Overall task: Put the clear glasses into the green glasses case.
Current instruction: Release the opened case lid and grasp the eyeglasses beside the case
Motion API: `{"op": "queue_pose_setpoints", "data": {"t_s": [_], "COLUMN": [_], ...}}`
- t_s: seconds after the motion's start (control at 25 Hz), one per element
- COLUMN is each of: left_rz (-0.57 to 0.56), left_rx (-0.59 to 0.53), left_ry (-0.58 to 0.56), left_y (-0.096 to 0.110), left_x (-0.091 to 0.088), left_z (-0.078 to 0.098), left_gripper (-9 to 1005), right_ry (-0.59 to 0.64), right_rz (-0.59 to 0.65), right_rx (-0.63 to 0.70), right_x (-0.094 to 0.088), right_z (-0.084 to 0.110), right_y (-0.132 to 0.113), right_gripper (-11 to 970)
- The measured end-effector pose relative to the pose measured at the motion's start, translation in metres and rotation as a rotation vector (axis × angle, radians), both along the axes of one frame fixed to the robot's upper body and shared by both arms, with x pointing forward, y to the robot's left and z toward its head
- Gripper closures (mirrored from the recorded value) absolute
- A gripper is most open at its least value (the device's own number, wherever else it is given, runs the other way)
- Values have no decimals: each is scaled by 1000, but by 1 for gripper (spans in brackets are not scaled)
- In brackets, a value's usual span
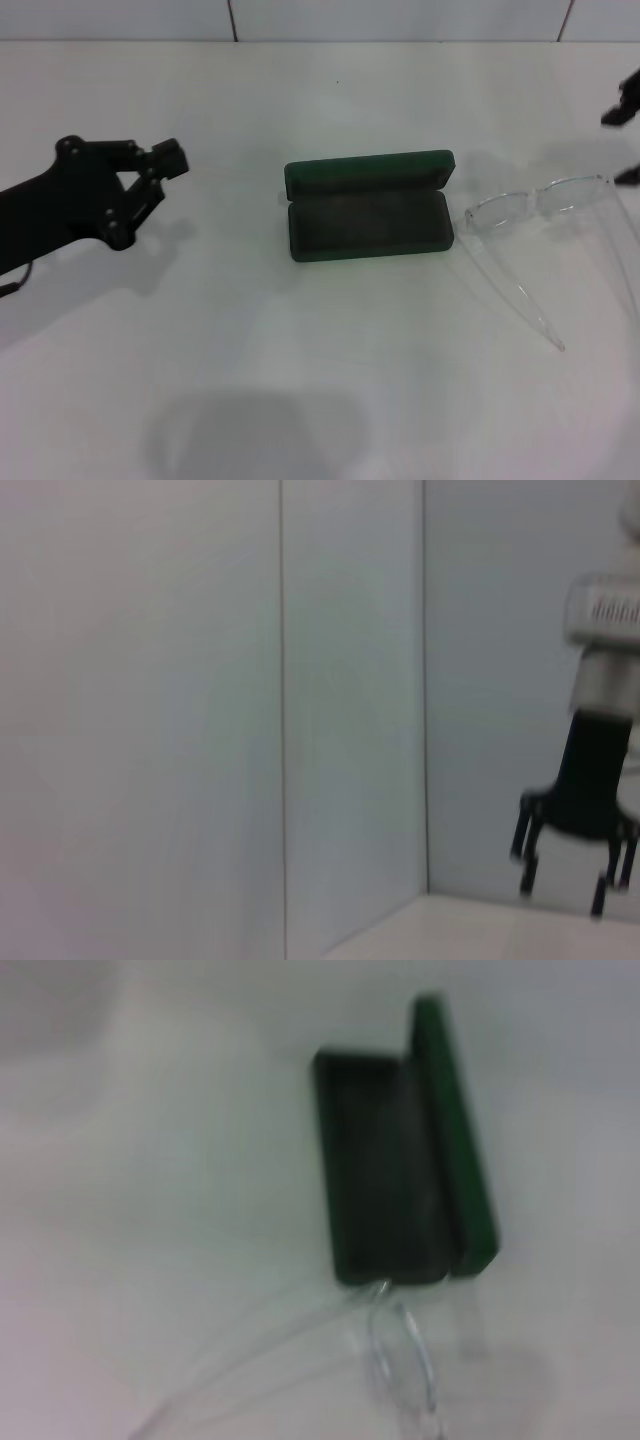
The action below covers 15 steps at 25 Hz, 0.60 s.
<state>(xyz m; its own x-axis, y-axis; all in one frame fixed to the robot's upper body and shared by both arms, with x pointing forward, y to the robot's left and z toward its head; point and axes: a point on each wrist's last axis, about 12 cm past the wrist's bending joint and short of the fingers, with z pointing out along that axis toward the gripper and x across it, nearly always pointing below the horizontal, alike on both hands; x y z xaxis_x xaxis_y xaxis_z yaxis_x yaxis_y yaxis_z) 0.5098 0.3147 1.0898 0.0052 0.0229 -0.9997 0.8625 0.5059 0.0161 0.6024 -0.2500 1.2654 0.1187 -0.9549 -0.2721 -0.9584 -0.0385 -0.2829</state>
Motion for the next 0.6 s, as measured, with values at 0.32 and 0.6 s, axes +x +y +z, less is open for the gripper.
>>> {"op": "queue_pose_setpoints", "data": {"t_s": [0.32,0.6], "left_rz": [0,0], "left_rx": [-38,-57], "left_ry": [-46,-61], "left_y": [-14,-18], "left_x": [1,-7], "left_z": [-3,-11], "left_gripper": [944,943], "right_ry": [-15,-42], "right_rz": [178,237], "right_rx": [-163,-224], "right_x": [12,18], "right_z": [-45,-64], "right_y": [30,43], "right_gripper": [360,396]}}
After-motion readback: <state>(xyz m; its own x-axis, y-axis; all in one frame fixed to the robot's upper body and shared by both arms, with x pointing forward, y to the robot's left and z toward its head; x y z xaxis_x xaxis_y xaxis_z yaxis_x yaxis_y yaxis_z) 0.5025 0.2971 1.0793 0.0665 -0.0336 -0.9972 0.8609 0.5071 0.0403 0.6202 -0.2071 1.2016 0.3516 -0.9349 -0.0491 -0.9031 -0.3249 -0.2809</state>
